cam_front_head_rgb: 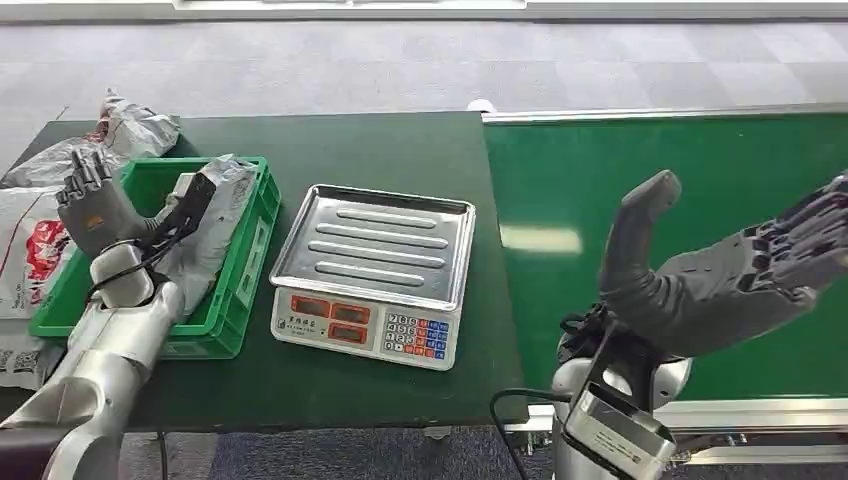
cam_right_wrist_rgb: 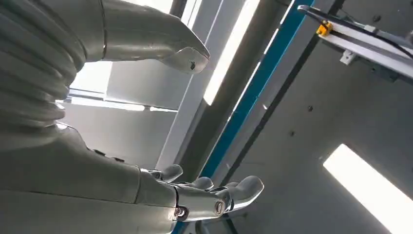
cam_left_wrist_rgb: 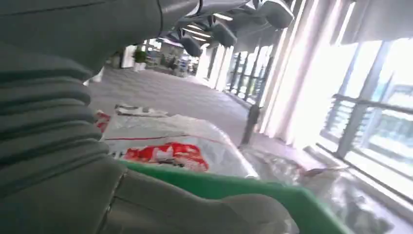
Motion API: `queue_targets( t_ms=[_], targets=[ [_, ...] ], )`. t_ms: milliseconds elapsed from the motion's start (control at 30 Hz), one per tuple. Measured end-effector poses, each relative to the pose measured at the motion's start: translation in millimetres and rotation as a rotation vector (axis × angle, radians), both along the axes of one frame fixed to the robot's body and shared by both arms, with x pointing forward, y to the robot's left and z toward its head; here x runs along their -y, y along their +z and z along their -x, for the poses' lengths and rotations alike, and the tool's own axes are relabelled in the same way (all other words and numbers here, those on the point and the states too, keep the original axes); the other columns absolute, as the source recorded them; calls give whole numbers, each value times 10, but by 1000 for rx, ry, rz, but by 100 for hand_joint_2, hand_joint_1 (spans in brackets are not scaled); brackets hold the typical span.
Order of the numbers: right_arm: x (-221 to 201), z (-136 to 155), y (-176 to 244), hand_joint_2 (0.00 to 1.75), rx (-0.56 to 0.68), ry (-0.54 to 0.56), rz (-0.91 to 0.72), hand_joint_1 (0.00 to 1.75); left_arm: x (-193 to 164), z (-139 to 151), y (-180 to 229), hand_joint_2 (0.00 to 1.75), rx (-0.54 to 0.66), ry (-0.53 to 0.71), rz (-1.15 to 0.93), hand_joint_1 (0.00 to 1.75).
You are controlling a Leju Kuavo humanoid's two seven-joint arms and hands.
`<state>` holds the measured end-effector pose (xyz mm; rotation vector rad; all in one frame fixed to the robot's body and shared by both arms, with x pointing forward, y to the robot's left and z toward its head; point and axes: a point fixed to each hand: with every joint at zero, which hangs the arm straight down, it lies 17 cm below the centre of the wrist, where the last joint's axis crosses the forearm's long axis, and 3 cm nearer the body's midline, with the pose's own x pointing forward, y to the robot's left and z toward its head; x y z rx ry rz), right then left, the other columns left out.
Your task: Moved the parcel from conveyor to table for the left to box.
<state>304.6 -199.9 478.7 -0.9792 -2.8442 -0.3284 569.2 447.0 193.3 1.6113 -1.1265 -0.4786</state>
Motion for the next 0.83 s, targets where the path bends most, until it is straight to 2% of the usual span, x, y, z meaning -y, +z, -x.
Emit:
queue_targets(
  t_ms=[67, 133, 167, 200, 233, 300, 333, 367, 467, 500, 567, 600, 700, 767, 833],
  targets=[
    [-1, -17, -23, 175, -8, 4, -2, 0, 290, -64, 390, 0, 177, -143, 115, 0],
    [-8, -63, -56, 175, -21, 15, -7, 0, 349, 74, 992, 0, 511, -288, 301, 0],
    [-14, -88, -75, 175, -29, 22, -10, 0, 287, 326, 1273, 175, 744, -356, 362, 0],
    [-18, -110, -97, 175, -37, 28, -12, 0, 153, 624, 1427, 175, 932, -373, 372, 0],
    [-18, -131, -118, 175, -45, 34, -17, 0, -51, 880, 1438, 175, 1064, -325, 419, 0],
    [7, -208, -185, 175, -69, 66, -50, 0, -390, 1258, 1249, 175, 1263, -219, 634, 0],
    [23, -262, -236, 175, -87, 89, -74, 0, -385, 1319, 1227, 175, 1321, -246, 731, 0],
    [36, -332, -301, 175, -109, 122, -105, 0, -258, 1279, 1271, 175, 1348, -332, 836, 0],
    [70, -502, -512, 175, -174, 196, -182, 0, 451, 1162, 1556, 175, 1307, -622, 967, 0],
    [48, -531, -557, 0, -189, 206, -185, 0, 610, 1178, 1625, 175, 1303, -669, 983, 0],
    [33, -600, -644, 0, -227, 231, -206, 0, 845, 1170, 1698, 175, 1267, -773, 1035, 0],
    [36, -638, -707, 175, -253, 252, -224, 0, 1010, 1155, 1715, 175, 1226, -846, 1065, 0],
    [-20, -742, -958, 175, -337, 403, -256, 0, 1963, 1200, 1732, 175, 989, -1202, 1167, 0],
    [-115, -728, -1045, 175, -352, 531, -241, 0, 2457, 1357, 1666, 175, 884, -1367, 1215, 0],
    [-185, -645, -1078, 175, -348, 614, -208, 0, 2777, 1536, 1624, 175, 837, -1493, 1282, 0]
  ],
)
